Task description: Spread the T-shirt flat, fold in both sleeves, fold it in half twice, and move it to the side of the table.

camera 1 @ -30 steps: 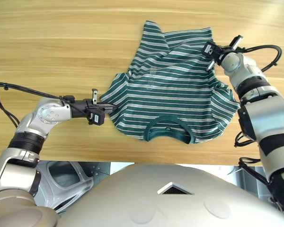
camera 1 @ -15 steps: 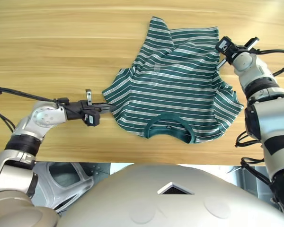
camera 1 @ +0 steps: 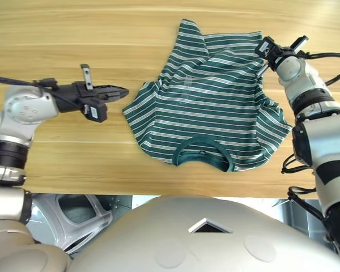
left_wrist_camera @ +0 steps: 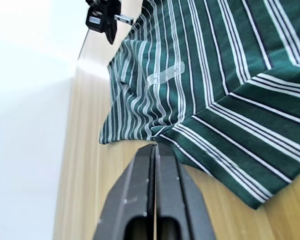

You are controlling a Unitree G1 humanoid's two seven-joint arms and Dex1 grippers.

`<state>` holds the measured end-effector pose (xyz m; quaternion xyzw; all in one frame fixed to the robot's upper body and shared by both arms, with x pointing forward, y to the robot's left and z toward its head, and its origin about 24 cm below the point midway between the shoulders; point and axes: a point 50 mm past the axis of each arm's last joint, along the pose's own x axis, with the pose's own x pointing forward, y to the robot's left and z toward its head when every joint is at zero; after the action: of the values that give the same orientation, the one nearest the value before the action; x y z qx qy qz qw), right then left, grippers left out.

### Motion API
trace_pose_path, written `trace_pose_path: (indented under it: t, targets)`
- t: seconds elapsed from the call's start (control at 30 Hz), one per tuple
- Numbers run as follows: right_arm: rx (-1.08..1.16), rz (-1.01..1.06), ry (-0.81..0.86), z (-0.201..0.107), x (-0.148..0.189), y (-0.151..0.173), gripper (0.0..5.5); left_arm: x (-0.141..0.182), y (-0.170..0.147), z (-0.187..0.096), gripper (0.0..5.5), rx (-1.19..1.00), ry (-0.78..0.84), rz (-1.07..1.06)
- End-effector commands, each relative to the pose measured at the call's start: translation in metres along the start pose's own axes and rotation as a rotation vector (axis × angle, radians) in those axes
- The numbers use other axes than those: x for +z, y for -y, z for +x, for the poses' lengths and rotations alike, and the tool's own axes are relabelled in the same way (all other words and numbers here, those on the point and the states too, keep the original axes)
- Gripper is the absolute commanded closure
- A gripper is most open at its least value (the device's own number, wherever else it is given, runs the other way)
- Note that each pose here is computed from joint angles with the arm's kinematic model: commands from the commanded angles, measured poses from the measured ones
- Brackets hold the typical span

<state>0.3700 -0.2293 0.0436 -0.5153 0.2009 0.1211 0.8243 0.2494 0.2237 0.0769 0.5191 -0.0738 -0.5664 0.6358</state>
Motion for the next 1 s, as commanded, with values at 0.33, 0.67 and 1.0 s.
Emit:
trace_pose_path:
  t: [0.33,0.67,1.0]
  targets:
    - [0.06,-0.149,0.307,0.007,0.103,-0.011,5.5,-0.021,0.09,0.047,5.47,-0.452,-0.036,-0.161]
    - [0.292,-0.212,0.589,-0.009,0.173,-0.049,5.5,0.008,0.105,0.026,5.47,-0.54,0.038,-0.045]
    - [0.436,-0.288,0.45,-0.008,0.143,-0.109,5.5,0.035,0.085,0.031,5.47,-0.506,0.08,-0.005]
